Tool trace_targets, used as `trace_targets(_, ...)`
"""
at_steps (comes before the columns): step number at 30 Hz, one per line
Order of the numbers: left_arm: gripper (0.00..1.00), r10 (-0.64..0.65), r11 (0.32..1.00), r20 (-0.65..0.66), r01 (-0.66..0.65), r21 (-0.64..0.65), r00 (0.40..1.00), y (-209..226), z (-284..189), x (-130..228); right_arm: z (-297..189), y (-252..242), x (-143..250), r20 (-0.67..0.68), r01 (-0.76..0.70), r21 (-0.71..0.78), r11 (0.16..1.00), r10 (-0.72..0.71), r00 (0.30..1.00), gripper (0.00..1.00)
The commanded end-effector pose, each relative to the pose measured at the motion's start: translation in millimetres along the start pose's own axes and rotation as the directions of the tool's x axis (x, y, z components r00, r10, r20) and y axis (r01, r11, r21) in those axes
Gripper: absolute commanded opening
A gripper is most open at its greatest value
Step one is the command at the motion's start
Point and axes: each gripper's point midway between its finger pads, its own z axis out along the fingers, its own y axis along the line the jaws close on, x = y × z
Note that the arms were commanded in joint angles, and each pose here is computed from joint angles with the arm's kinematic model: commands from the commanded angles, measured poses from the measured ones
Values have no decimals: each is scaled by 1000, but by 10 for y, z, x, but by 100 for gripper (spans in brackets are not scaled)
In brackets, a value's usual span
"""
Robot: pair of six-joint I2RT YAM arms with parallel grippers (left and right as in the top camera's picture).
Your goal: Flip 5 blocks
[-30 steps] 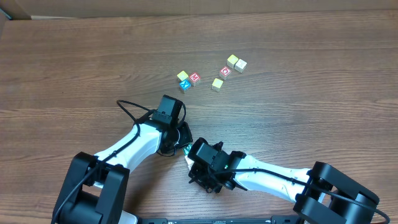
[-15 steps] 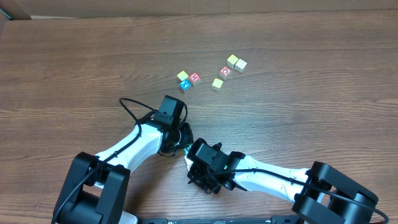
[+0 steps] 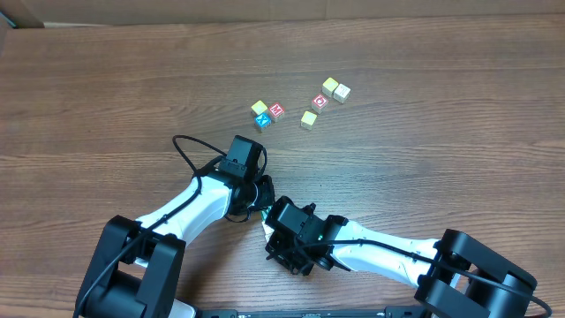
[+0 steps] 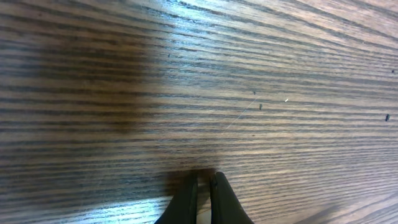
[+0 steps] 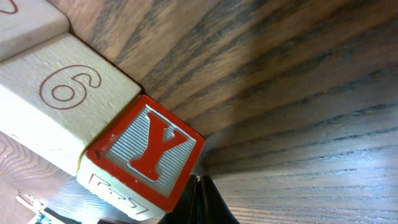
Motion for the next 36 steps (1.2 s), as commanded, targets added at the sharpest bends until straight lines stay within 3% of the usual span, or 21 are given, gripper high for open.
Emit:
trace_targets(1, 4, 20, 997, -172, -32, -70, 985, 245, 249, 515, -9, 136, -184, 87, -5, -48, 999, 9, 996, 4)
trace_targets(36, 4, 87, 994, -181, -98, -55, 980, 187, 263, 558, -14, 211, -191, 90, -19, -80, 997, 26, 996, 4)
